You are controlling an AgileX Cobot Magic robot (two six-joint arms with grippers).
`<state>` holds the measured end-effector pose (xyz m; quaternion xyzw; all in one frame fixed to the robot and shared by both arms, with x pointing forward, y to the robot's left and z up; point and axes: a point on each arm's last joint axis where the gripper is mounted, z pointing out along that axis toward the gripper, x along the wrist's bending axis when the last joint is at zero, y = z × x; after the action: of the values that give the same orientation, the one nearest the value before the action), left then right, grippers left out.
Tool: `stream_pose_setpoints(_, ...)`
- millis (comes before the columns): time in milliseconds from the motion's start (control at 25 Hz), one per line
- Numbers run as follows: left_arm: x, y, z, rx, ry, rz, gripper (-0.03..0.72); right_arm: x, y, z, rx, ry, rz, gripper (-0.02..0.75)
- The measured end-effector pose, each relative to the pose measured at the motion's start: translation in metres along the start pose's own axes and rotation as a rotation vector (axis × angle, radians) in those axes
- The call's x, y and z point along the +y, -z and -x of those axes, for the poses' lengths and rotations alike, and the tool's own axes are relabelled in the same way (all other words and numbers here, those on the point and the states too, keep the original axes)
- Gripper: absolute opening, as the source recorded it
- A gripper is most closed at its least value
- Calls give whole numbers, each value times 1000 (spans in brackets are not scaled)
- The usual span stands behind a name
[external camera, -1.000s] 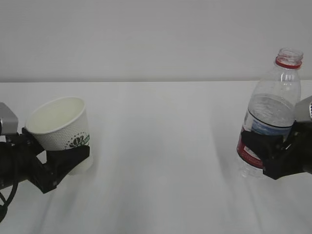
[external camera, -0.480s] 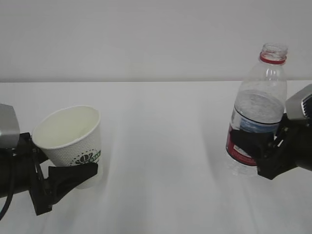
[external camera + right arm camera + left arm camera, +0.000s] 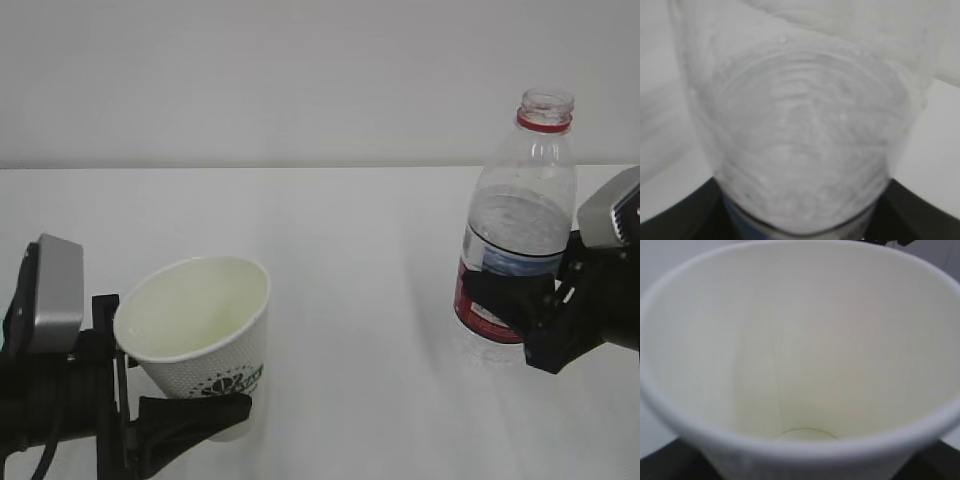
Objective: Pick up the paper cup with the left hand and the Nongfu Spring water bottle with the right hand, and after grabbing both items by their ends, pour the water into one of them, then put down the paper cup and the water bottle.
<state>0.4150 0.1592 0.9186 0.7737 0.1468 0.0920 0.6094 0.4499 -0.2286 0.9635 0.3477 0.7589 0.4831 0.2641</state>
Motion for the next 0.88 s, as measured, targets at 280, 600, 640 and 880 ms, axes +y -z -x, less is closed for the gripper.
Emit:
stream_pose_setpoints(280,6,-15,18,-82,-25,16,564,0,0,-1,9,7,-4,472)
stream_pose_setpoints(600,28,-39,23,-138,-61,72,564,22,-6,4,50,62,33,472)
stream_pose_setpoints(640,31,-43,24,-143,-66,71,564,26,-7,5,54,66,39,472)
stream_pose_setpoints(880,40,-56,25,-156,-71,54,564,42,-9,8,86,120,54,472)
